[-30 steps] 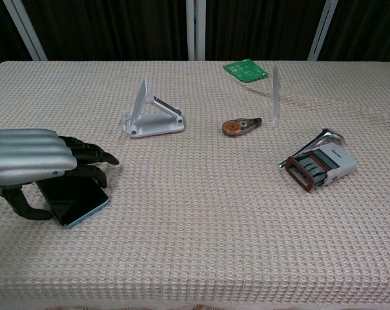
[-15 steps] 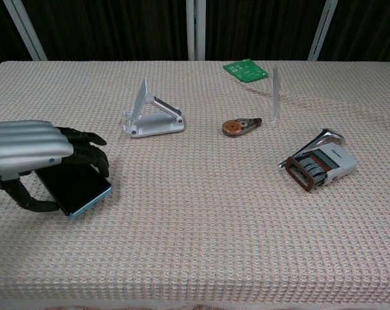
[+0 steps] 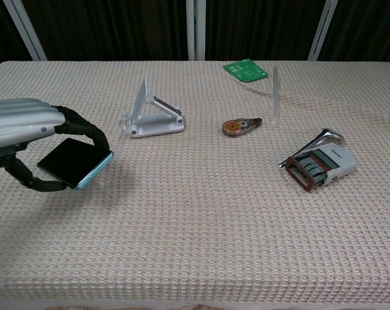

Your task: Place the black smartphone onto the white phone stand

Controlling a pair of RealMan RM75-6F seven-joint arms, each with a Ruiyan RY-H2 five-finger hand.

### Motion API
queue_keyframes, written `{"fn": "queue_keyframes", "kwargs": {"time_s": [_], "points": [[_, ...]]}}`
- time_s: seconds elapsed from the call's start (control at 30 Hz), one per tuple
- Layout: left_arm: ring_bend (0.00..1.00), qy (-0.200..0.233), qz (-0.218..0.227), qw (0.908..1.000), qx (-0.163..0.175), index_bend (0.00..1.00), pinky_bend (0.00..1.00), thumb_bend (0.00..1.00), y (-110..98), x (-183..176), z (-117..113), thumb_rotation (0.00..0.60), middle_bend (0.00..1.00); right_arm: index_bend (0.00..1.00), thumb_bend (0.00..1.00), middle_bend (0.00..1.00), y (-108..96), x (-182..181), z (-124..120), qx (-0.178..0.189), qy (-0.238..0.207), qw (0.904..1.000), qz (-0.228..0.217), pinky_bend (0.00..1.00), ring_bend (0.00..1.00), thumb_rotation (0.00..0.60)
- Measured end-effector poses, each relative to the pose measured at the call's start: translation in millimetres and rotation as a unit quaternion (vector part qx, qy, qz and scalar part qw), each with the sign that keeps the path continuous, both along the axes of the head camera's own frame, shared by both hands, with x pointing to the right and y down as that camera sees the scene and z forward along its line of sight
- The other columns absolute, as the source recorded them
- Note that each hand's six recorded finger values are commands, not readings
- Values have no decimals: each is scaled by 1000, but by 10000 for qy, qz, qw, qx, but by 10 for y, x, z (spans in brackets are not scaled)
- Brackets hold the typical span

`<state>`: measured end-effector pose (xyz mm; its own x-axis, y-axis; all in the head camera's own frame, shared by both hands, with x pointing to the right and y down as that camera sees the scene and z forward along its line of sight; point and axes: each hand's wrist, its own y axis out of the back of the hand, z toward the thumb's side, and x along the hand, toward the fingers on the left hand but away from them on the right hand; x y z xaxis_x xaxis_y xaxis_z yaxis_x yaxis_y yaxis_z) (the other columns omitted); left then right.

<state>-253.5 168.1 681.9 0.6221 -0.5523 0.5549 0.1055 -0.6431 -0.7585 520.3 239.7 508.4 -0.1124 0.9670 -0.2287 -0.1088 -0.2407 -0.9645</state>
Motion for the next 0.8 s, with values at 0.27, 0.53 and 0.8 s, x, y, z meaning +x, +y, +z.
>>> {"fn": "queue_keyframes", "kwargs": {"time_s": [0.27, 0.53, 0.8], "points": [[262, 763, -1523, 9850, -274, 673, 187, 508, -355, -264, -144, 600, 734, 0, 209, 0, -18, -1, 36, -45, -61, 10000, -59, 0, 0, 600], [289, 1496, -3204, 9331, -656, 670, 185, 509, -663, -598, -225, 600, 762, 0, 209, 0, -31, -3, 36, -17, -78, 9999, -62, 0, 0, 600], [325, 2276, -4269, 8728, -644, 680, 183, 512, -781, -417, -453, 600, 785, 0, 209, 0, -49, -12, 26, -17, -34, 10000, -85, 0, 0, 600]]}}
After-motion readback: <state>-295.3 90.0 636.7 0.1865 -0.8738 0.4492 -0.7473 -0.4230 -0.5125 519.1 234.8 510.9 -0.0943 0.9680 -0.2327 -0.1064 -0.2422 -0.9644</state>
